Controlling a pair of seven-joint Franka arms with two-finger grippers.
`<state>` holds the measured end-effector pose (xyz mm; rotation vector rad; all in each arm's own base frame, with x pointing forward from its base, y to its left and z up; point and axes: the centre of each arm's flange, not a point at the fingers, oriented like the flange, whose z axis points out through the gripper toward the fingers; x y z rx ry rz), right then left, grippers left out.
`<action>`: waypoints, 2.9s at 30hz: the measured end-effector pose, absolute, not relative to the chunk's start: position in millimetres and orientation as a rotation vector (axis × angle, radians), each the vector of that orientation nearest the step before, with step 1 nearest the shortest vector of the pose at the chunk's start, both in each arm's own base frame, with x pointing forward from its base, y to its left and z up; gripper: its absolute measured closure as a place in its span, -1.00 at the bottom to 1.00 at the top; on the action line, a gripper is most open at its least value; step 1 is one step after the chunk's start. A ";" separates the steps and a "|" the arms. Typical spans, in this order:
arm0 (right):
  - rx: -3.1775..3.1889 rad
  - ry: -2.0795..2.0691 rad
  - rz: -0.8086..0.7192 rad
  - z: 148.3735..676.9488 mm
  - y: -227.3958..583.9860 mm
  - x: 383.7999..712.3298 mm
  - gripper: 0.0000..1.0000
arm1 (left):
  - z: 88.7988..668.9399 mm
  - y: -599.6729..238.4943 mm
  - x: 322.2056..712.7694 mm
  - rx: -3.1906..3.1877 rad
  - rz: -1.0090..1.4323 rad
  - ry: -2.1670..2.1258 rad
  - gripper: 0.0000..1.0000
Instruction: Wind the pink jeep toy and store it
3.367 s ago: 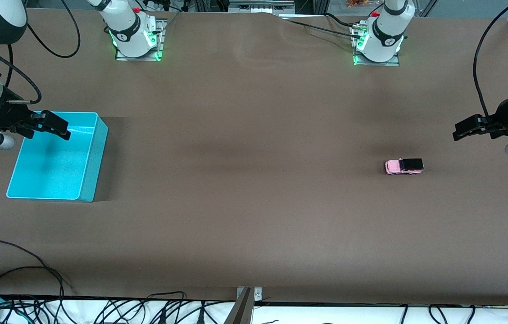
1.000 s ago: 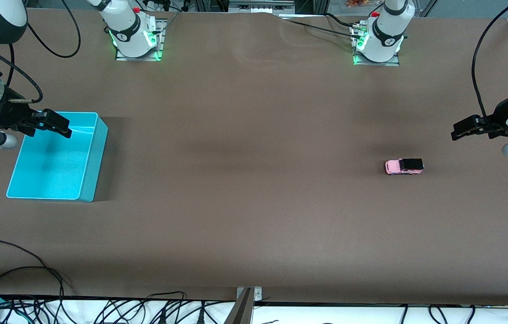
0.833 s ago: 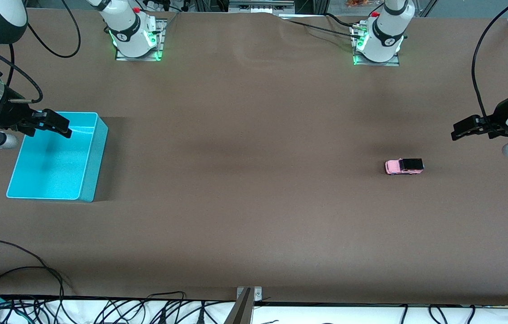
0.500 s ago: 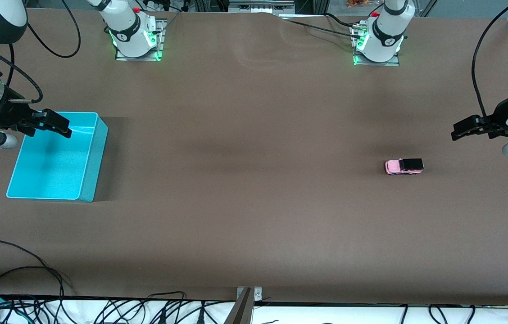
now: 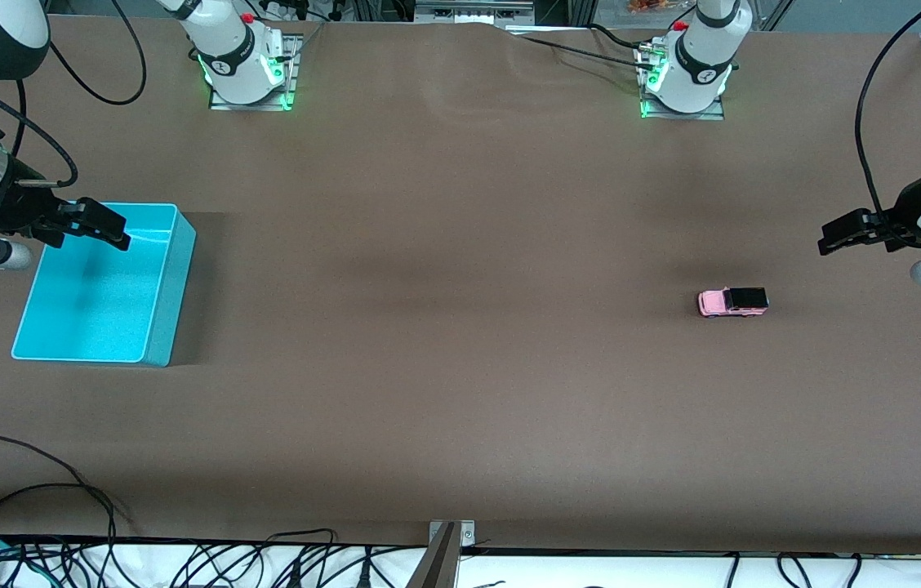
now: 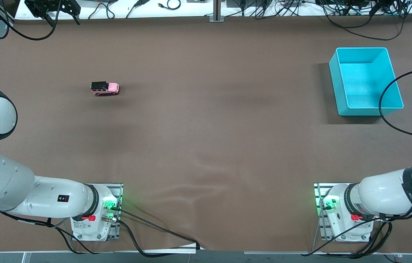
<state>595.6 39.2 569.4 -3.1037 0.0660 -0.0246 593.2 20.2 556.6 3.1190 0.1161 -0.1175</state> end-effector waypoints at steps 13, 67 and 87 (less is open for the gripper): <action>-3.104 0.066 -0.025 569.4 39.2 595.6 -1.00 | 557.3 20.5 593.6 3.119 -0.111 0.117 -1.00; -3.104 0.066 -0.025 569.5 39.3 595.6 -1.00 | 285.5 53.5 608.6 2.388 -0.138 2.180 -1.00; -3.104 0.066 -0.024 569.5 39.3 595.6 -1.00 | 216.2 61.0 561.9 2.179 -0.126 2.269 -1.00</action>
